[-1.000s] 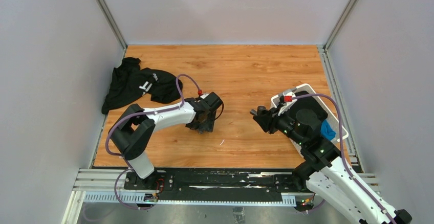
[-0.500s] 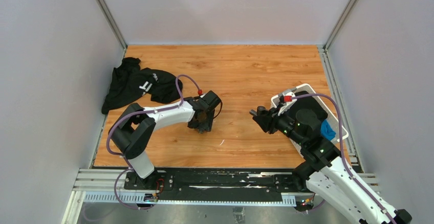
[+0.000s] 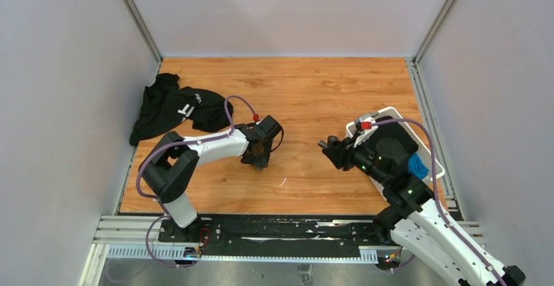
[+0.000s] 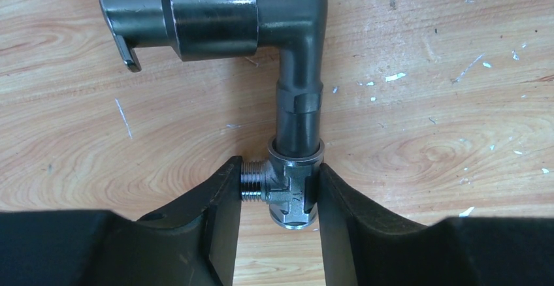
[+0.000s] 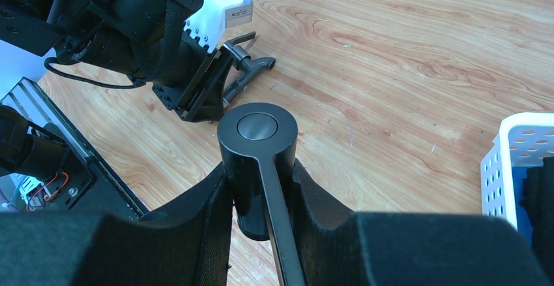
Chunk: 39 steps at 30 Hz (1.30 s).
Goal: Install the water faucets
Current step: Pick up the water faucet from the center of the board.
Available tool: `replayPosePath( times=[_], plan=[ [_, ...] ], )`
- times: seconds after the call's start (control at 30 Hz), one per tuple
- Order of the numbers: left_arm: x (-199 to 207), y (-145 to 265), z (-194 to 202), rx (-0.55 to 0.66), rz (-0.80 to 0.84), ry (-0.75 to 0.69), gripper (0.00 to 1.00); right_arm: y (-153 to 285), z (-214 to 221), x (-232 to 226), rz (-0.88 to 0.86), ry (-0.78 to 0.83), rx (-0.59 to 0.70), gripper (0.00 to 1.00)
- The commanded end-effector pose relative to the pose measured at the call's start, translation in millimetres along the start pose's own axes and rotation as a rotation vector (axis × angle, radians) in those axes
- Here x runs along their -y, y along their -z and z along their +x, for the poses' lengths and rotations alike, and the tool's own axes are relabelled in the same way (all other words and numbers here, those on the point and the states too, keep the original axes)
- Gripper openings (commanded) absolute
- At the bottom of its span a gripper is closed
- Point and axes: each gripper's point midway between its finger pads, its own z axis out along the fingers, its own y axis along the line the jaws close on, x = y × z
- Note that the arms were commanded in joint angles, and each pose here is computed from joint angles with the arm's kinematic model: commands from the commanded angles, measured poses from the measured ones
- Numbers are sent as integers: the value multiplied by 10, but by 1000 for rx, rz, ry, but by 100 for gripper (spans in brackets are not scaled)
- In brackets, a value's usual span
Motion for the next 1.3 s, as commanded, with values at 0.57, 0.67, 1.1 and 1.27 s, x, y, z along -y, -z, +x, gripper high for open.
replayPosePath(
  times=[0.57,0.67,1.1,1.27],
  plan=[
    [-169,2307,-1138,736,574,517,0,-81,-536,-424,-163,139,184,0],
    [-22,2348,-1083,710,664,486,0,-254,-584,-555,-195,123,173,0],
    [284,2691,-812,782,1131,526,0,-1021,-750,-726,-157,-39,-64,0],
    [266,2724,-739,790,1155,523,0,-1265,-611,-900,-158,-20,-179,0]
  ],
)
